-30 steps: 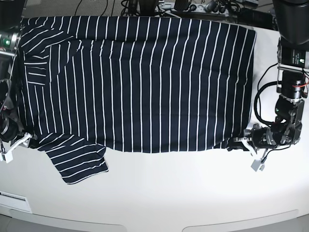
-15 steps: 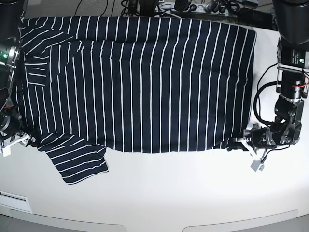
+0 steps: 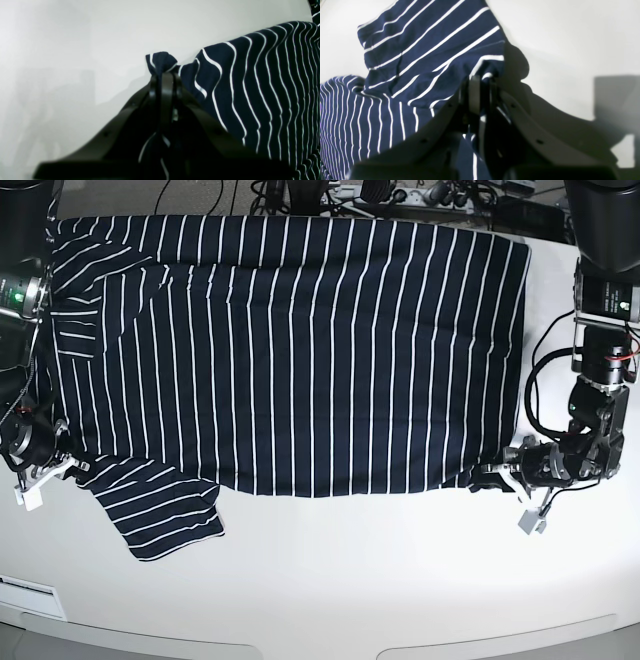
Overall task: Fold the T-shirt properly
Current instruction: 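Lift the hem with both grippers and fold it over toward the collar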
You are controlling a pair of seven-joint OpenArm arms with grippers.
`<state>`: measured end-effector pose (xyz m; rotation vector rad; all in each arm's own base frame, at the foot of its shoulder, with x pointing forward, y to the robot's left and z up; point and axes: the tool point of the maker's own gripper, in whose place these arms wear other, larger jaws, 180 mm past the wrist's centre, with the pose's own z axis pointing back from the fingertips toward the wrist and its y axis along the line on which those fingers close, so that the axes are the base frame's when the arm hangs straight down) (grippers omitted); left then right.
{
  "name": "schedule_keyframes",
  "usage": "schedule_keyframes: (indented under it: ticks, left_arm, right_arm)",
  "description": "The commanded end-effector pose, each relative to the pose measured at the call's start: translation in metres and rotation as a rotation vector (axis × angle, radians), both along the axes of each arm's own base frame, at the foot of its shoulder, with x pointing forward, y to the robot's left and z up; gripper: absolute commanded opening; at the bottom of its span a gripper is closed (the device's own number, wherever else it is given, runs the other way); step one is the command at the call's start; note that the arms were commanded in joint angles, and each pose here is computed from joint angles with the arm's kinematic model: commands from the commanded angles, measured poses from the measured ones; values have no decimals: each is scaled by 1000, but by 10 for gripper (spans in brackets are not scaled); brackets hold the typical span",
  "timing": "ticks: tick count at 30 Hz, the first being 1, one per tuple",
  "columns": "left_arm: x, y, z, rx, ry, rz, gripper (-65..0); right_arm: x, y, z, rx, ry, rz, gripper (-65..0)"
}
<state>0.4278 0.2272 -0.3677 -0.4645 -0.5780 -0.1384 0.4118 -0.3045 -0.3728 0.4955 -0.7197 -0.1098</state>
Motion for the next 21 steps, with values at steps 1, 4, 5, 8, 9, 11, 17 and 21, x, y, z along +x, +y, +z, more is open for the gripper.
schedule_keyframes:
  ticks: [1,4,5,8,9,11,17,21]
  left_arm:
    - [9,7,15,25,-33,-12,-650]
    - [16,10,25,31,-56,-18,-650]
    - [18,10,29,34,-67,-28,-650]
    - [20,19,36,51,-78,-28,-650]
    - [19,21,37,56,-79,-36,-650]
    - [16,24,38,65,-76,-55,-650]
    - [6,16,43,23,-67,-138,-650]
    - [0,1,52,-31,-60,-193,-650]
  right_arm:
    - [17,-7,31,-1,-91,-2,-650]
    - [17,-4,41,-29,-113,33,-650]
    - [14,-5,42,-46,-113,46,-650]
    - [3,-11,47,-109,-128,76,-650]
    - [-2,-14,48,-133,-131,89,-650]
    - [-12,-17,51,-184,-139,120,-650]
    - [-39,-10,66,-323,-178,241,-650]
    - [-48,-7,73,-372,-189,288,-650]
